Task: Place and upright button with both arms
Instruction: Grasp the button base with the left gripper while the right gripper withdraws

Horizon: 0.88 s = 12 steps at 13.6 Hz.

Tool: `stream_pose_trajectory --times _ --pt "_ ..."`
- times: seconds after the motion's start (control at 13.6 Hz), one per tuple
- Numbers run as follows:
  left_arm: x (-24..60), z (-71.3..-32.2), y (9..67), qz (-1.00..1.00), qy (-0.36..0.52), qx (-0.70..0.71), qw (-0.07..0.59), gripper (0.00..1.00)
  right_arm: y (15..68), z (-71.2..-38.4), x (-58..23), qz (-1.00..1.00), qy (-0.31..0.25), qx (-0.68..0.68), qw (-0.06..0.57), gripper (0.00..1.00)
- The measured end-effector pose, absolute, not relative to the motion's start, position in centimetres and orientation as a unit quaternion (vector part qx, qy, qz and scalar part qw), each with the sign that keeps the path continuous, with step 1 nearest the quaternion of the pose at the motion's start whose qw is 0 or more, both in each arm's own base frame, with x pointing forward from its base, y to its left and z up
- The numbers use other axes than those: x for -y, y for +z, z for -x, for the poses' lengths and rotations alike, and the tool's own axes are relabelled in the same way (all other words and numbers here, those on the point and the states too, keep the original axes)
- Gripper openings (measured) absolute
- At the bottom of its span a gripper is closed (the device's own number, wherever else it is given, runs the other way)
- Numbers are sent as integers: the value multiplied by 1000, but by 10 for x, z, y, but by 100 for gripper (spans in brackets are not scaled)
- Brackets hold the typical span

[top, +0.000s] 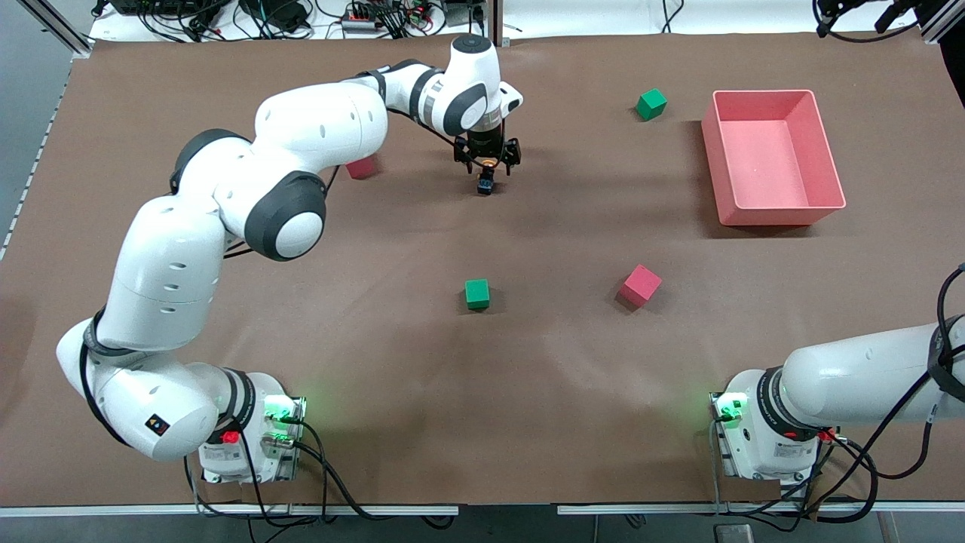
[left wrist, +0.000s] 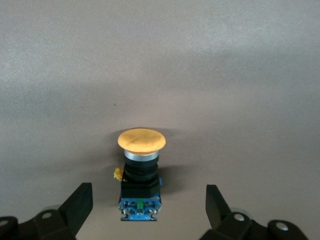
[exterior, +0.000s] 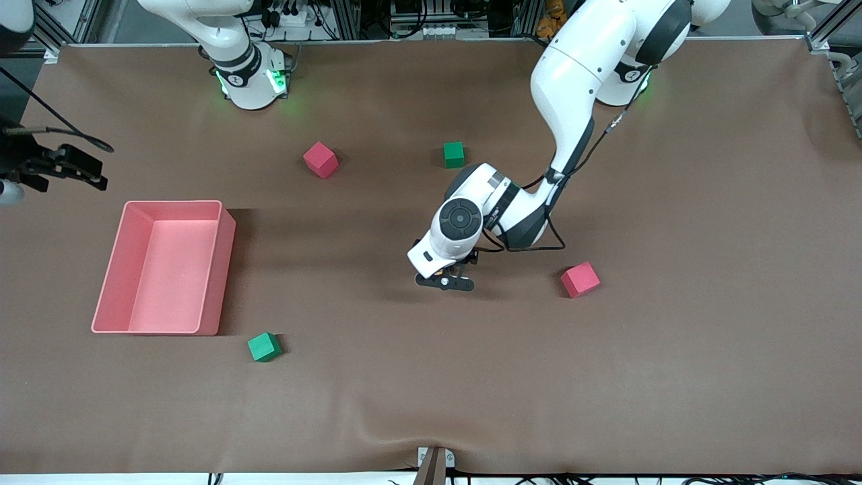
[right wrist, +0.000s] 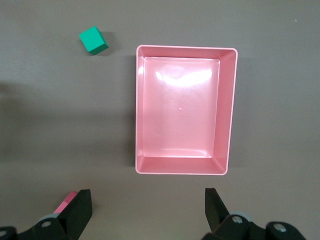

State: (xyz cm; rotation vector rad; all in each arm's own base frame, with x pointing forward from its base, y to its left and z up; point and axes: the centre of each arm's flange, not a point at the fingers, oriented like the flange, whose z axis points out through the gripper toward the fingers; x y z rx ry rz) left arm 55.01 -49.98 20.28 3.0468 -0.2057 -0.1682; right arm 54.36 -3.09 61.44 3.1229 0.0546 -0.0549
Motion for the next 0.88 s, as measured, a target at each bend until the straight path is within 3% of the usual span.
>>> stream_pose_trajectory --times 0.29,0.81,0.88 --pt "499 -550 199 -995 -54 68 37 93 622 -542 26 -999 -17 23 -27 100" --pt "503 -545 188 -995 -54 72 36 85 632 -539 25 -999 -22 24 -26 100" --pt "504 -545 186 -995 -54 74 35 80 637 -537 26 -999 -22 24 -25 100"
